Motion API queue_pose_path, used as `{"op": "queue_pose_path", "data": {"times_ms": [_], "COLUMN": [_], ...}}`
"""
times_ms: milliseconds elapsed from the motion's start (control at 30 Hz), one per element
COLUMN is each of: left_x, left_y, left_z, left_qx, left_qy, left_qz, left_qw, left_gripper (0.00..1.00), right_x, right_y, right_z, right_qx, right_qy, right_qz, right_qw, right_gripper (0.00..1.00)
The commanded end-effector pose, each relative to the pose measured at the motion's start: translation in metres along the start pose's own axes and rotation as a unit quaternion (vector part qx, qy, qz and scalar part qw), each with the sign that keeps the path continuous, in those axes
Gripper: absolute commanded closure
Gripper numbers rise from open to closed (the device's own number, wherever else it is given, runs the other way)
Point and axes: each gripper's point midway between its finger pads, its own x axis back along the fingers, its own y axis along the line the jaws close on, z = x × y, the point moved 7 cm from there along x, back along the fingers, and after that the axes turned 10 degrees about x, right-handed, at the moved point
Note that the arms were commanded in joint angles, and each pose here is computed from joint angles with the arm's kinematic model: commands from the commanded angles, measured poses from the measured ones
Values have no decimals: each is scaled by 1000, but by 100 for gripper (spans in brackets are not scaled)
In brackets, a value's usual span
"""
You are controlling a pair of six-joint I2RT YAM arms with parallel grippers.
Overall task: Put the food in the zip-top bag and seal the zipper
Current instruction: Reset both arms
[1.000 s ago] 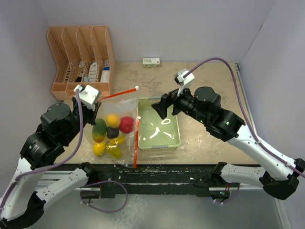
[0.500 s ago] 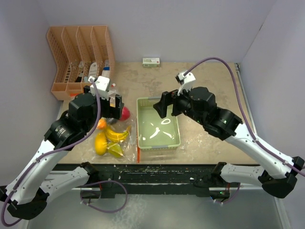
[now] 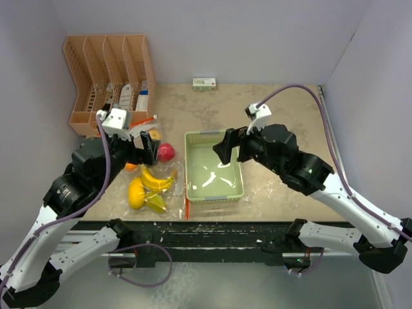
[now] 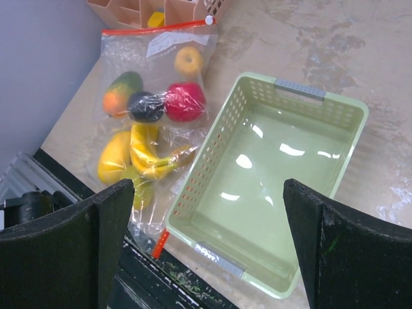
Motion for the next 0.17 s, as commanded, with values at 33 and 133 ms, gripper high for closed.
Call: {"op": "queue_pose_path", "data": {"times_ms": [33, 133], "left_x": [-6, -10], "left_y": [-2, -3], "left_z": [6, 10], "left_qx": [2, -1], "left_qy": [16, 23], "left_qz": [5, 5], "left_qw": [1000, 1000], "left_gripper": [1, 1], "right_x": [9, 11], "right_y": [-4, -5], "right_z": [2, 4], "right_qx": [-13, -20], "right_qy": [-1, 3], "right_qz": [8, 15], "right_qw": [1000, 1000], "right_gripper": [1, 0]}}
